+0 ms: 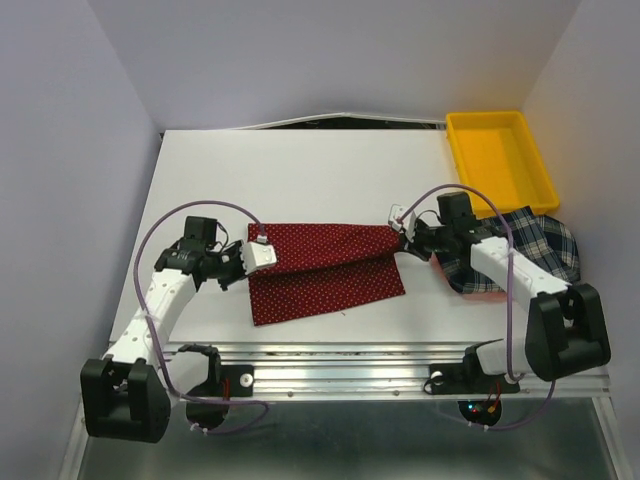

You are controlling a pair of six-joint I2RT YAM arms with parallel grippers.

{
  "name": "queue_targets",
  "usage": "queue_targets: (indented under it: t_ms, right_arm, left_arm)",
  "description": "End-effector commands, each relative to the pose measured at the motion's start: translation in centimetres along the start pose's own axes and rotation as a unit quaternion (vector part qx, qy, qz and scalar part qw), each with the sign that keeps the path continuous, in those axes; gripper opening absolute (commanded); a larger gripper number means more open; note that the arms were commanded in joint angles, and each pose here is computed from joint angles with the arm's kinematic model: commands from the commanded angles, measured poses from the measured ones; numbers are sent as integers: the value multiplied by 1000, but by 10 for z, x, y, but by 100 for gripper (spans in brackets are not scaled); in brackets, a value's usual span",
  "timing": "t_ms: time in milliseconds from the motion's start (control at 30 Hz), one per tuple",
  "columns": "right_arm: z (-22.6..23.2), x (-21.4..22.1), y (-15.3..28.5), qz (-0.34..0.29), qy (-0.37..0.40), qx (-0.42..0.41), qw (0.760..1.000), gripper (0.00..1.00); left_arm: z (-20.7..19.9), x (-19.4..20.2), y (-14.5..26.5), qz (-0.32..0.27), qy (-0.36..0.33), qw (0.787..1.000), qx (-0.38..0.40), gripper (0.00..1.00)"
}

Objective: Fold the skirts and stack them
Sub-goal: Fold the skirt

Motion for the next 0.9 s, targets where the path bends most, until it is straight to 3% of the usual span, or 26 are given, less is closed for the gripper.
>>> queue_targets:
  t_ms: [0, 433, 500, 533, 567, 600, 667, 700, 800, 867]
  right_arm:
    - [-1, -29, 23, -26, 48, 24, 998, 1]
    - [60, 30, 20, 6, 104, -32, 994, 1]
    - [69, 39, 17, 10, 117, -46, 992, 29]
    - [72, 42, 17, 12, 114, -50, 992, 49]
    - [73, 40, 16, 9, 119, -50, 992, 68]
    - [71, 38, 17, 8, 120, -46, 992, 73]
    - [64, 30, 20, 11, 114, -30, 993, 79]
    - [59, 24, 22, 11, 112, -23, 993, 79]
    - [47, -7, 36, -2, 101, -8, 995, 79]
    - [40, -31, 45, -20, 93, 0, 995, 77]
  left_arm:
    - [3, -13, 26, 10, -40, 999, -10, 0]
    - [-59, 7, 23, 12, -57, 995, 77, 0]
    - [-57, 6, 21, 7, -61, 995, 74, 4]
    - [-56, 5, 21, 9, -60, 995, 73, 6]
    - [-54, 4, 20, 11, -56, 996, 75, 22]
    - [-50, 1, 24, 13, -64, 995, 73, 43]
    - [-52, 0, 27, 18, -60, 995, 83, 47]
    - [-47, -4, 31, 18, -63, 995, 77, 47]
    - [-42, -9, 39, 19, -61, 996, 69, 63]
    - [-30, -19, 47, 17, -54, 997, 50, 63]
Point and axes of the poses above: each gripper's point midway between its finger pads, its own y axis back along the fingers, its own z axis along the line the jaws close on, x = y × z, the point moved 5 cm from there along y, back along the fingers, and after that the axes turned 8 degrees about -y, right-handed, at the moved point
